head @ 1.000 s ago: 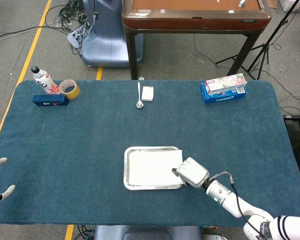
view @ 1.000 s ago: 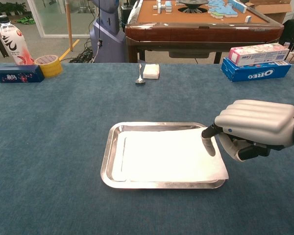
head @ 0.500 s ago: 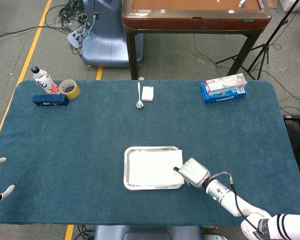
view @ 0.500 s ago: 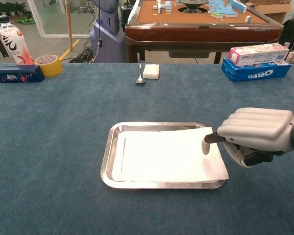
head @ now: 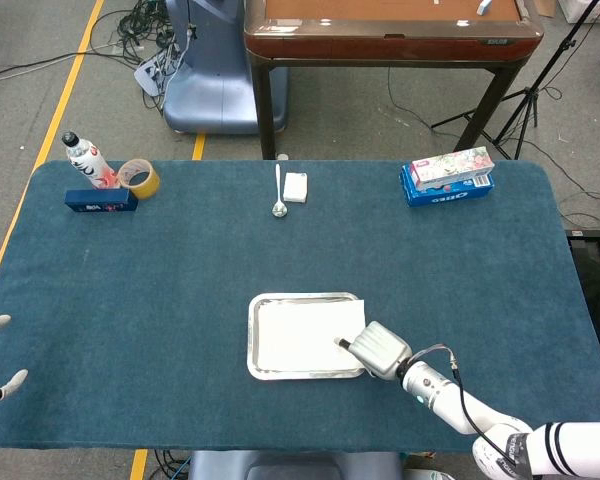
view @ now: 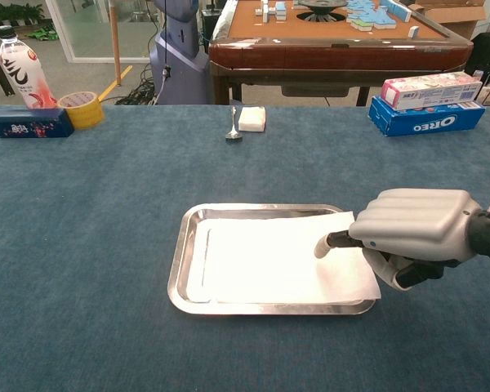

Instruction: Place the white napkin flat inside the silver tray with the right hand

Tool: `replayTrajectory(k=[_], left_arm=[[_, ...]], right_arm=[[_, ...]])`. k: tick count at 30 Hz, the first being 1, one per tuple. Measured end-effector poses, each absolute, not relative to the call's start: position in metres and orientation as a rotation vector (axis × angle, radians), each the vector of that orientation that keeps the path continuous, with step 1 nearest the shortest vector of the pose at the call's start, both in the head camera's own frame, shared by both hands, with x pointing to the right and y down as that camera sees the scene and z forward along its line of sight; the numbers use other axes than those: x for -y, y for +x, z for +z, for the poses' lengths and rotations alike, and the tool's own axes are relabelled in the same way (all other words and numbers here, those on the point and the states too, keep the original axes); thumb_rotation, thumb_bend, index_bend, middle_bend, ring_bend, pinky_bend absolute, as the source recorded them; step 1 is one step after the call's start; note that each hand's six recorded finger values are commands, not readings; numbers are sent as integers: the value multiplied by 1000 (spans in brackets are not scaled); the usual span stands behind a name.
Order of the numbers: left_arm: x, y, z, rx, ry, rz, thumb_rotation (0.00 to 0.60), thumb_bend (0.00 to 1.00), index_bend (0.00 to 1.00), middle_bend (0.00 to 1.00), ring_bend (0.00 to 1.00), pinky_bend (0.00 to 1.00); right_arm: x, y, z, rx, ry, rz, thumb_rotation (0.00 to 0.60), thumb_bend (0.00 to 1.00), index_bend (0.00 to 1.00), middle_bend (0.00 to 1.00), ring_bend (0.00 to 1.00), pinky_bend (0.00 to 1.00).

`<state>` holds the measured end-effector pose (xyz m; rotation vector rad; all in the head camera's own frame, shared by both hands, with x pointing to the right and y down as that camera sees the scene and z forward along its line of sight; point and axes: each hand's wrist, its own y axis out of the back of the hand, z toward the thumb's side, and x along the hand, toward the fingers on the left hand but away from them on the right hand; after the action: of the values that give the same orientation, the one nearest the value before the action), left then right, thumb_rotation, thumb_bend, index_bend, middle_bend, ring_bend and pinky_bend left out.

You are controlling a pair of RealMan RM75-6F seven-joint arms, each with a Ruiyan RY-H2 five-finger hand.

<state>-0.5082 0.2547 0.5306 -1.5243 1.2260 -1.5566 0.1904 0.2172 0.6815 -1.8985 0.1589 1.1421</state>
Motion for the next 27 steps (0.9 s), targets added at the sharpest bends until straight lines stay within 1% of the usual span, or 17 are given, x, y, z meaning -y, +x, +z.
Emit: replayTrajectory(k=[12,27], left_arm=[[-254,-510,528,-1237,-1522,-1553,600,171,227,0,0,242],[-255,-512,526,-1244,-1521,-1552,600,171,228,0,0,242]], right_arm=[[-225,182,690,-190,-1910,1140,600,1000,160,1000,943,923],[-227,173,698,-169,-1916,1157,600,1000,160,1000,946,925]])
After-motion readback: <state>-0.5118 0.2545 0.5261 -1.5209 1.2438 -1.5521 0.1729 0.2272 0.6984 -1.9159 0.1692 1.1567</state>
